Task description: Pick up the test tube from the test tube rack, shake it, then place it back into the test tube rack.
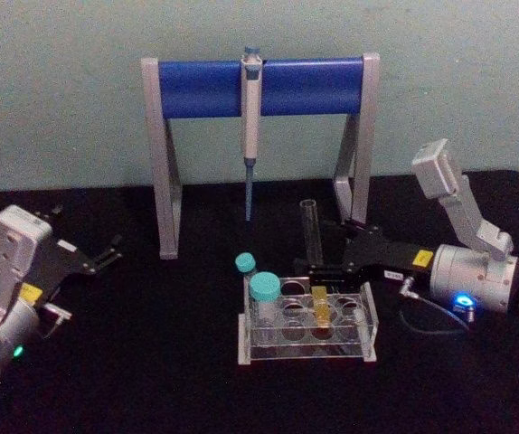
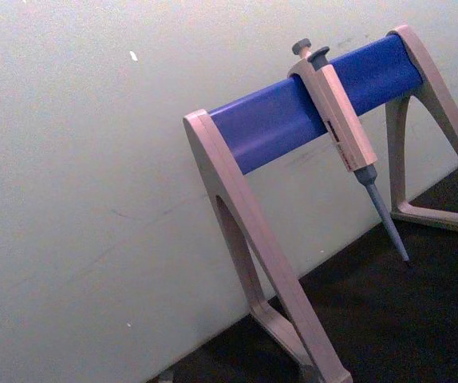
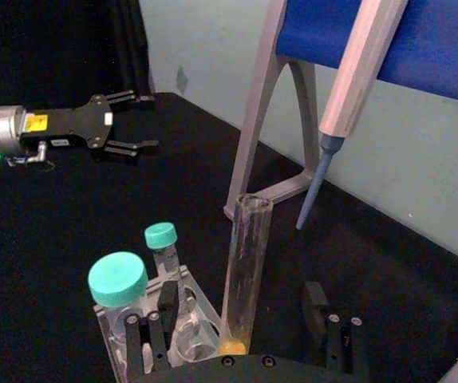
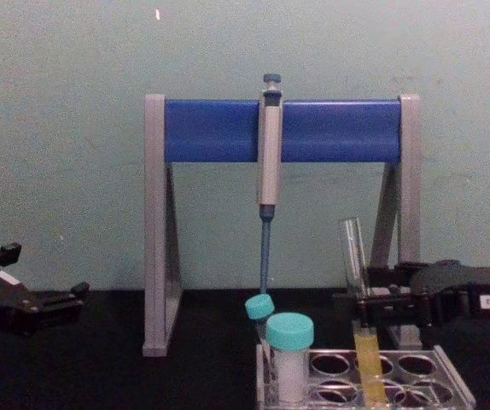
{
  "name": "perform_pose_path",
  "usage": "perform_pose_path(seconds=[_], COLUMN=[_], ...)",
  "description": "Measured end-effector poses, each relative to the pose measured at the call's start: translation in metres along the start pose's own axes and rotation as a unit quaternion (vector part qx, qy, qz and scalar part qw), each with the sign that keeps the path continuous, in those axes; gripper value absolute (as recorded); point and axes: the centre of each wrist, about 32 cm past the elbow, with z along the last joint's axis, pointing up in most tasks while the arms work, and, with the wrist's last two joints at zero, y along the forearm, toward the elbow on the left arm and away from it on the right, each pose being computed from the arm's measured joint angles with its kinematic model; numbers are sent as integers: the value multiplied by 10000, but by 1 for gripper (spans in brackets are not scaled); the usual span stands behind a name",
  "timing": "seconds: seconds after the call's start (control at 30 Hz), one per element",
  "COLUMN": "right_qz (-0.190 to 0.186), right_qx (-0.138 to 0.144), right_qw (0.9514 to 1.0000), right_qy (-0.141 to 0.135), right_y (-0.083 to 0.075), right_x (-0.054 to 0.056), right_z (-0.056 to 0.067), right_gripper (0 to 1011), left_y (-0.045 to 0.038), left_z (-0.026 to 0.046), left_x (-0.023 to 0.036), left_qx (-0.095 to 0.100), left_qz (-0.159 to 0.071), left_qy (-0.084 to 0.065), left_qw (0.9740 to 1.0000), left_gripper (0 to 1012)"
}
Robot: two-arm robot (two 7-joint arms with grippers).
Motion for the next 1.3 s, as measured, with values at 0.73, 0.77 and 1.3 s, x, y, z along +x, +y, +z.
perform_pose_path(seconds=[0.73, 0.77, 1.3], right_qz=[85, 84, 79], right_qx=[-15, -15, -11], right_qw=[9999, 9999, 9999], right_qy=[-74, -73, -64], right_y=[100, 100, 95], right_x=[33, 34, 33], right_z=[26, 26, 26], right_gripper=[998, 964, 514], left_y=[0, 0, 0], left_z=[0, 0, 0], left_x=[0, 0, 0], left_qx=[0, 0, 0], left_qz=[0, 0, 0], left_qy=[0, 0, 0], left_qw=[10000, 10000, 10000], left_gripper=[1010, 1010, 1010])
